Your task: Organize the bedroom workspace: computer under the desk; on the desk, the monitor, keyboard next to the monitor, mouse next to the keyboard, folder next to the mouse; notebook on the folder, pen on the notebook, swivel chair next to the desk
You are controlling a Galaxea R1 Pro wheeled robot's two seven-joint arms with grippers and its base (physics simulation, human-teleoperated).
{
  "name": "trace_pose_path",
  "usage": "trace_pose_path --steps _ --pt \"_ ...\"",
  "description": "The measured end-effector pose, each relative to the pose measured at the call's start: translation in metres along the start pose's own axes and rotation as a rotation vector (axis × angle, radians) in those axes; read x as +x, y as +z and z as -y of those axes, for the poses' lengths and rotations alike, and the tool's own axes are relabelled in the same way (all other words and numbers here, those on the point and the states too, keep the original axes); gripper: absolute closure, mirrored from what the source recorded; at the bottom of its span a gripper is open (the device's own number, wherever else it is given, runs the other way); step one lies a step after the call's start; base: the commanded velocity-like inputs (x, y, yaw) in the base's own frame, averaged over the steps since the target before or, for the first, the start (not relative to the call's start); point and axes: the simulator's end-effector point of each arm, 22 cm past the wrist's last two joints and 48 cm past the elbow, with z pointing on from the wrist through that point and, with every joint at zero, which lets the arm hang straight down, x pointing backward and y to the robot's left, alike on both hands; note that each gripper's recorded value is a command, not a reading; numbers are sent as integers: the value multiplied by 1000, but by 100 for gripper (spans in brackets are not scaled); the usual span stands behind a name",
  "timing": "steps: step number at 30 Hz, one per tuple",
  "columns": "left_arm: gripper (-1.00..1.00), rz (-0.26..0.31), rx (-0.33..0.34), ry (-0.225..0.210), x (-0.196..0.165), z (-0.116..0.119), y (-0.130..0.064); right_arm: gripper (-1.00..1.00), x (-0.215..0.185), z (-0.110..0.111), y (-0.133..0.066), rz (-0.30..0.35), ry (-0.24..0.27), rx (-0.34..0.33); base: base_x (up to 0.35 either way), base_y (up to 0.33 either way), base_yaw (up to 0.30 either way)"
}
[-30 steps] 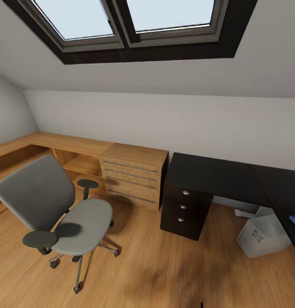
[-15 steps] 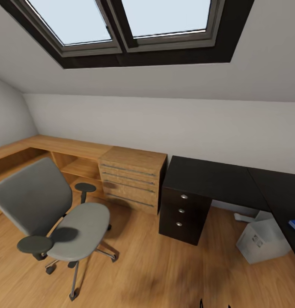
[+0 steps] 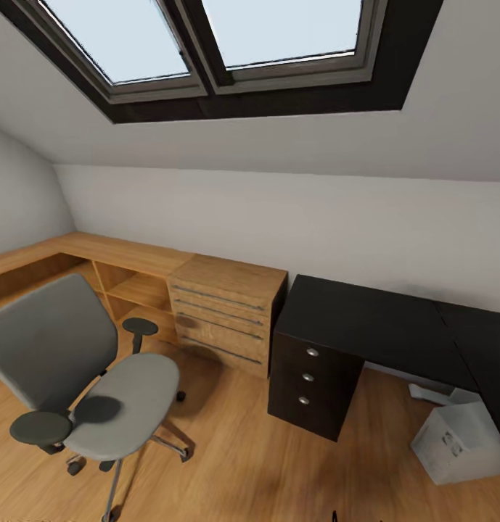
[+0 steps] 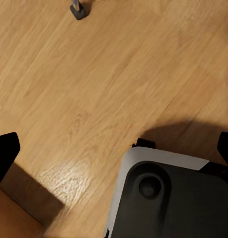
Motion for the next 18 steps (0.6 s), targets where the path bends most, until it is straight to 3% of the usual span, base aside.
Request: trace_pose_path --steps 5,12,13,18 --pt "-100 4 0 -1 -1 0 0 -100 1 -6 -4 -4 7 -7 54 -64 248" --pt "-100 257 -12 -62 -44 -7 -8 -100 6 -12 -12 -10 -2 -31 5 -6 264" --pt "-100 360 -13 -95 -57 -4 -18 -100 7 -18 -14 -5 -21 -67 1 -1 272" --pt "-100 404 -6 -129 -59 8 -25 -100 7 -21 -15 0 -33 -87 0 0 274"
